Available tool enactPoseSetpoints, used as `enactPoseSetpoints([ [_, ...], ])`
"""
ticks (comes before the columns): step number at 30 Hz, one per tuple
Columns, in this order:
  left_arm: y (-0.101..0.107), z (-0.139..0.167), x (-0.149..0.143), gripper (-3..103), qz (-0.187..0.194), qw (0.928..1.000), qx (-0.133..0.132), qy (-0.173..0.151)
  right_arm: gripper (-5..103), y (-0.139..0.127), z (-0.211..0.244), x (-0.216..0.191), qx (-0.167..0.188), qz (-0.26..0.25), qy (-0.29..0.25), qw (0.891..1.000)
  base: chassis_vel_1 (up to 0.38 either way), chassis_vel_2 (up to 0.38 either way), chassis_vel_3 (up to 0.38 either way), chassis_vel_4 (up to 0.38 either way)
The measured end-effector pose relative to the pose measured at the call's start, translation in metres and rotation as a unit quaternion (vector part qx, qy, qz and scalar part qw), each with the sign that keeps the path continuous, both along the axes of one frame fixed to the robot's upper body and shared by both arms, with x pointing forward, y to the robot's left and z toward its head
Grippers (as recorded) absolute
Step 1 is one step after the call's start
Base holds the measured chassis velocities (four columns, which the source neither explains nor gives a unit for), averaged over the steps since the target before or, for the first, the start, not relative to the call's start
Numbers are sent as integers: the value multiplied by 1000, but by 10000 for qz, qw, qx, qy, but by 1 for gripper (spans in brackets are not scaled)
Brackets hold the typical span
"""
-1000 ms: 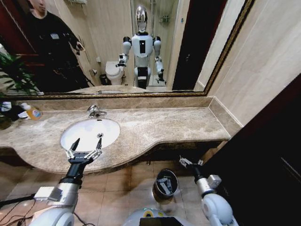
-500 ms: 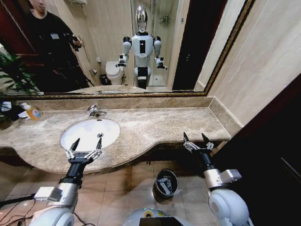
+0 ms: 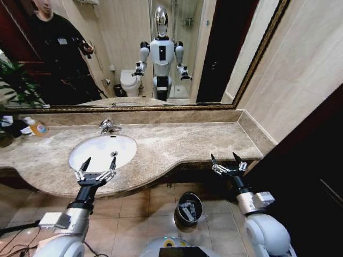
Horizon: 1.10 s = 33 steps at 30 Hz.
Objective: Pick up the trash from the sink and place it in the trash bin.
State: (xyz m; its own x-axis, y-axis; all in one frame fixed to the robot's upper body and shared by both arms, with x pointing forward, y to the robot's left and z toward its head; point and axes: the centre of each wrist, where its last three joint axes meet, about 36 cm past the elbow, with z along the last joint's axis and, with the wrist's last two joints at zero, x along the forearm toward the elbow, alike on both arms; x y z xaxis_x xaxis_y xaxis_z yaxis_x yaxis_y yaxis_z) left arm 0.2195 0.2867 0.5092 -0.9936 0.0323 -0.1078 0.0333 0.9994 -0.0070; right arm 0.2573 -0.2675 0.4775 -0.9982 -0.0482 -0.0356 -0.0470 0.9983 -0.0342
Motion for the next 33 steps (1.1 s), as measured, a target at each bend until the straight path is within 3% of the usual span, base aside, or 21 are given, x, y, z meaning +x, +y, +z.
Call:
enactPoseSetpoints([
  [33, 0, 0, 0, 100, 0, 10000, 0, 0, 100, 1, 0, 0, -5, -14, 26, 10000, 0, 0, 0, 0],
])
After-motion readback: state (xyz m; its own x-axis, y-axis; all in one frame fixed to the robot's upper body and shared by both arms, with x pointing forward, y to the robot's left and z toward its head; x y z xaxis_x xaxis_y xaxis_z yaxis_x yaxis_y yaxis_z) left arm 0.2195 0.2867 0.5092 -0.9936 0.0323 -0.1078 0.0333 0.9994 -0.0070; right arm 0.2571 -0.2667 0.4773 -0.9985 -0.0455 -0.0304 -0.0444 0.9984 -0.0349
